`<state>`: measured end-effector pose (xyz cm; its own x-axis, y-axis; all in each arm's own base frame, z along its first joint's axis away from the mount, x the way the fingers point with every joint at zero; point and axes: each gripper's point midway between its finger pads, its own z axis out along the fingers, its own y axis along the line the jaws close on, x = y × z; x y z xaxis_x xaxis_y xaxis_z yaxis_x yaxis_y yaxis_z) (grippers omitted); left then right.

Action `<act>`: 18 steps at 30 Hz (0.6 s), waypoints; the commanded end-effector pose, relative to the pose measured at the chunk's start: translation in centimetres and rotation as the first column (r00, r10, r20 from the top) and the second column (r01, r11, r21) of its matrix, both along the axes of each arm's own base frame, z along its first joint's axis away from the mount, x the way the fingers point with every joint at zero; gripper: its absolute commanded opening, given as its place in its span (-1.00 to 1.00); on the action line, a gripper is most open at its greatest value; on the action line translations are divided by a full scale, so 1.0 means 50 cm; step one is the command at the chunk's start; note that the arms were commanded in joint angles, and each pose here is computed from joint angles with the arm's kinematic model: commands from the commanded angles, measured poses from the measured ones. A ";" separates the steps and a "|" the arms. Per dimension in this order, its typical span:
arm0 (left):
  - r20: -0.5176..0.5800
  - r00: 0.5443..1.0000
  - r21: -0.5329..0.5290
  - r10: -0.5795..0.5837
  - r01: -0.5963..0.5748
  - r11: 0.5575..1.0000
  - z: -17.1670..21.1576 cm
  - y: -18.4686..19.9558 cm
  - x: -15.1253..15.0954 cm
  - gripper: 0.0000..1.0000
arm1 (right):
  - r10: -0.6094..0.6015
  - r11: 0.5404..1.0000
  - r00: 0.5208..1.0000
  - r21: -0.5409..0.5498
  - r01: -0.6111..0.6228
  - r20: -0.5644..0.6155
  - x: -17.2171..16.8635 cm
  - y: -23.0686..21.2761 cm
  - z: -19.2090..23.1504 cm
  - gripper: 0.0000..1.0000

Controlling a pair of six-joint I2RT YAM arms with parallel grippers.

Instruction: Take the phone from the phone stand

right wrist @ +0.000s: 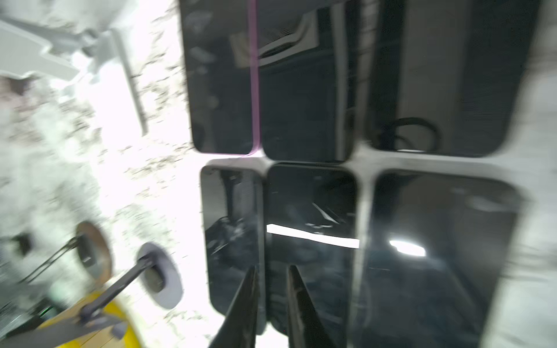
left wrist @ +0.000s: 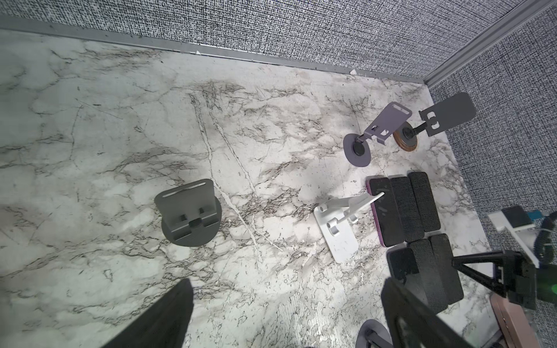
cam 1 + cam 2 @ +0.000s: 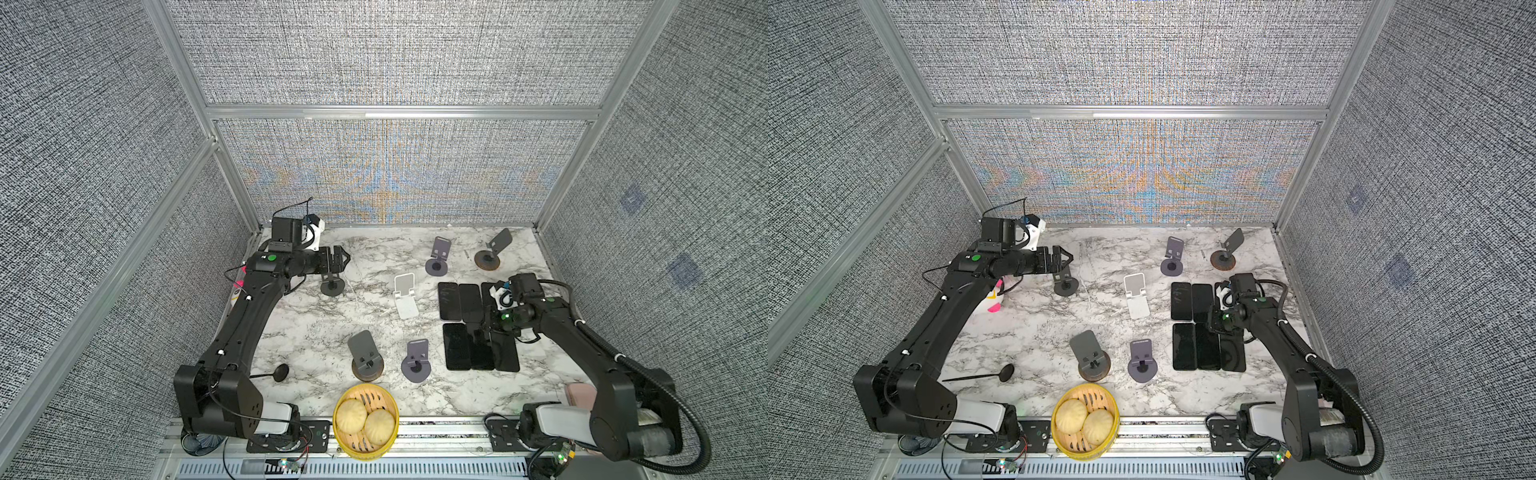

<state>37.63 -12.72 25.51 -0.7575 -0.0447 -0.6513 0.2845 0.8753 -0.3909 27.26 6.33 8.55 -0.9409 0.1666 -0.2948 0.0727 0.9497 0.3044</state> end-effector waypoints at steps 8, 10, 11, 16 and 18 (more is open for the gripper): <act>0.037 0.999 0.021 0.010 -0.010 1.000 0.014 0.009 0.001 0.96 | 0.023 0.979 0.996 -0.200 -0.041 -0.091 -0.007 0.001 -0.056 -0.15; 0.041 0.999 0.022 0.011 -0.012 1.000 0.017 0.010 0.001 0.96 | 0.024 0.970 0.994 -0.238 -0.049 -0.107 -0.005 0.002 -0.063 0.02; 0.043 0.999 0.023 0.009 -0.010 1.000 0.017 0.009 0.000 0.96 | 0.027 0.965 0.994 -0.255 -0.054 -0.109 -0.003 0.002 -0.064 0.09; 0.043 0.999 0.025 0.009 -0.010 1.000 0.017 0.010 0.000 0.97 | 0.048 0.956 0.992 -0.284 -0.079 -0.116 0.005 0.022 -0.065 0.20; 0.042 0.999 0.024 0.009 -0.010 1.000 0.017 0.010 0.000 0.96 | 0.059 0.954 0.990 -0.283 -0.094 -0.130 0.004 0.037 -0.072 0.21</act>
